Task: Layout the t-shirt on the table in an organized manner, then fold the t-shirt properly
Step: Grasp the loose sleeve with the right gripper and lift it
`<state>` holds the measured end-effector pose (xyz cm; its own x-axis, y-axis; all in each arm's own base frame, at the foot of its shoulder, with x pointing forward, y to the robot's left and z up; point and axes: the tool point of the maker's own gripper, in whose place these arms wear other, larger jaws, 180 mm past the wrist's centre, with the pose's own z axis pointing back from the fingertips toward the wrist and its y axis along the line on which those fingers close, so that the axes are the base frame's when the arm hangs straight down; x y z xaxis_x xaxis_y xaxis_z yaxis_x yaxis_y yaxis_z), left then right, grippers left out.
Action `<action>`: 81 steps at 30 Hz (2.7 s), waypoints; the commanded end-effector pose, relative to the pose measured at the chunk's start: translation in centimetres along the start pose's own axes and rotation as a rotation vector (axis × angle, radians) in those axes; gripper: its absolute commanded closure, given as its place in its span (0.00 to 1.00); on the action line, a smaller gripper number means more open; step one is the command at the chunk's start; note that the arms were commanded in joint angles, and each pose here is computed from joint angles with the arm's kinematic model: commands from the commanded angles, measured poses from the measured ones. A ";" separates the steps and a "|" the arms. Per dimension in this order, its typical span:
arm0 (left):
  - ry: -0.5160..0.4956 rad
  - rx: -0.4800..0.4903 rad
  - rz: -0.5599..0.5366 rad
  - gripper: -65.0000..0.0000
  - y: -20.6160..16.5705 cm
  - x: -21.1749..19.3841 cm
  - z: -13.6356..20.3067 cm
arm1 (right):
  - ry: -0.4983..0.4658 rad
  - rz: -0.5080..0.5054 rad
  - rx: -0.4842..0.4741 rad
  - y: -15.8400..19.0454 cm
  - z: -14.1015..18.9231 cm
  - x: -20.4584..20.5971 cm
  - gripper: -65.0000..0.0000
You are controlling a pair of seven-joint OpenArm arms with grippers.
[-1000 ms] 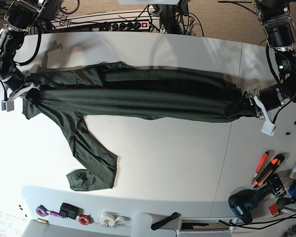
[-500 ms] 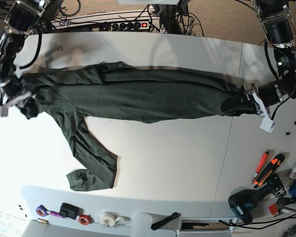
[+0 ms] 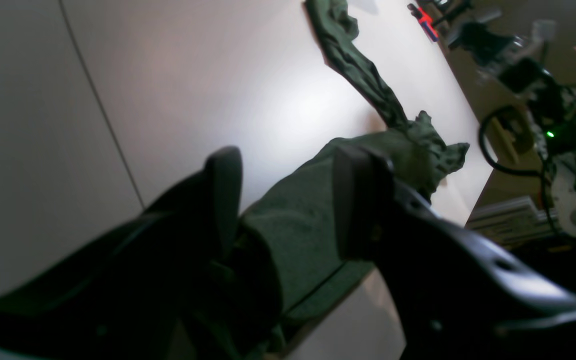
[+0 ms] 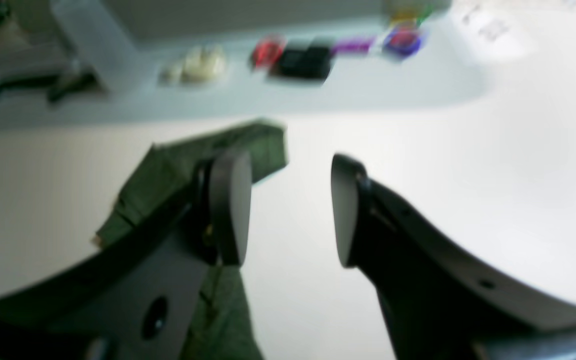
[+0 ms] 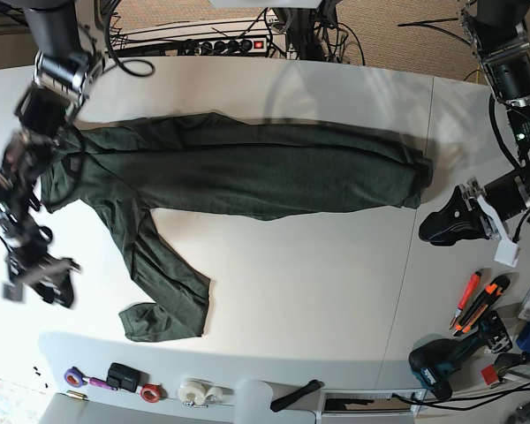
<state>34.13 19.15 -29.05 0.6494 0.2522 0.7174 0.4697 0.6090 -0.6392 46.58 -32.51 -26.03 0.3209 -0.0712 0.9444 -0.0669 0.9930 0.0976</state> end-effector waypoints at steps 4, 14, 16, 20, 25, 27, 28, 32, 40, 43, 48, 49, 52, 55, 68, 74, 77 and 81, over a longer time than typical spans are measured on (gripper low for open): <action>-0.028 0.012 -0.045 0.53 -0.1 1.7 0.6 | -0.005 -0.012 -0.008 1.6 -4.6 0.2 0.52; -0.024 0.015 -0.041 0.53 0.0 1.5 0.6 | 0.226 -0.019 0.049 7.1 -8.1 -7.1 0.51; -0.023 0.015 -0.041 0.53 0.0 1.5 0.6 | 0.251 -0.014 0.035 7.0 -8.0 -7.8 0.51; -0.023 0.015 -0.041 0.53 0.0 1.5 0.6 | 0.269 -0.011 -0.034 5.7 -7.7 -8.8 0.51; -0.022 0.016 -0.041 0.53 0.0 1.4 0.6 | 0.180 -0.015 -0.087 4.3 -7.5 -8.2 0.51; -0.023 0.015 -0.041 0.53 0.0 1.5 0.6 | 0.181 -0.017 -0.099 4.1 -7.5 -8.2 0.51; -0.024 0.015 -0.041 0.53 0.0 1.5 0.6 | 0.186 -0.017 -0.103 4.1 -7.5 -8.3 0.51; -0.024 0.015 -0.041 0.53 0.0 1.5 0.6 | 0.242 -0.040 -0.113 4.0 -7.2 -9.6 0.51; -0.024 0.015 -0.041 0.53 0.0 1.5 0.6 | 0.298 -0.118 -0.054 5.3 -6.2 -12.9 0.51; -0.024 0.015 -0.041 0.53 0.0 1.5 0.6 | 0.289 -0.170 -0.022 5.9 -5.9 -13.4 0.52; -0.032 0.015 -0.041 0.53 0.0 1.6 0.6 | 0.289 -0.176 0.016 6.6 -6.0 -13.3 0.74; -0.032 0.014 -0.041 0.53 0.0 1.6 0.6 | 0.288 -0.175 0.029 6.8 -6.0 -13.2 0.85; -0.032 0.015 -0.041 0.53 0.0 1.6 0.6 | 0.270 -0.209 0.128 8.6 -5.9 -12.3 1.00; -0.032 0.013 -0.039 0.53 0.0 1.6 0.5 | 0.200 -0.234 0.306 11.5 -5.0 -9.1 1.00; -0.028 0.013 -0.031 0.54 0.0 1.2 0.5 | 0.084 0.149 0.427 16.9 8.3 -3.2 1.00; -0.029 0.006 -0.024 0.54 -0.1 0.9 0.3 | 0.134 0.200 0.448 18.5 12.4 -6.2 1.00; -0.035 -0.008 -0.013 0.54 -0.4 0.7 -0.3 | 0.166 0.170 0.454 18.8 13.0 -7.9 1.00; -0.051 -0.041 0.010 0.54 -1.1 0.2 -1.5 | 0.138 0.126 0.458 19.8 13.0 -8.2 1.00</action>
<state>33.74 16.80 -30.53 0.6700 0.2824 0.6866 0.4535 0.5765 -0.6797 29.78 -13.49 -29.31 0.4571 0.1028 0.8835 -0.5014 0.8502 0.1605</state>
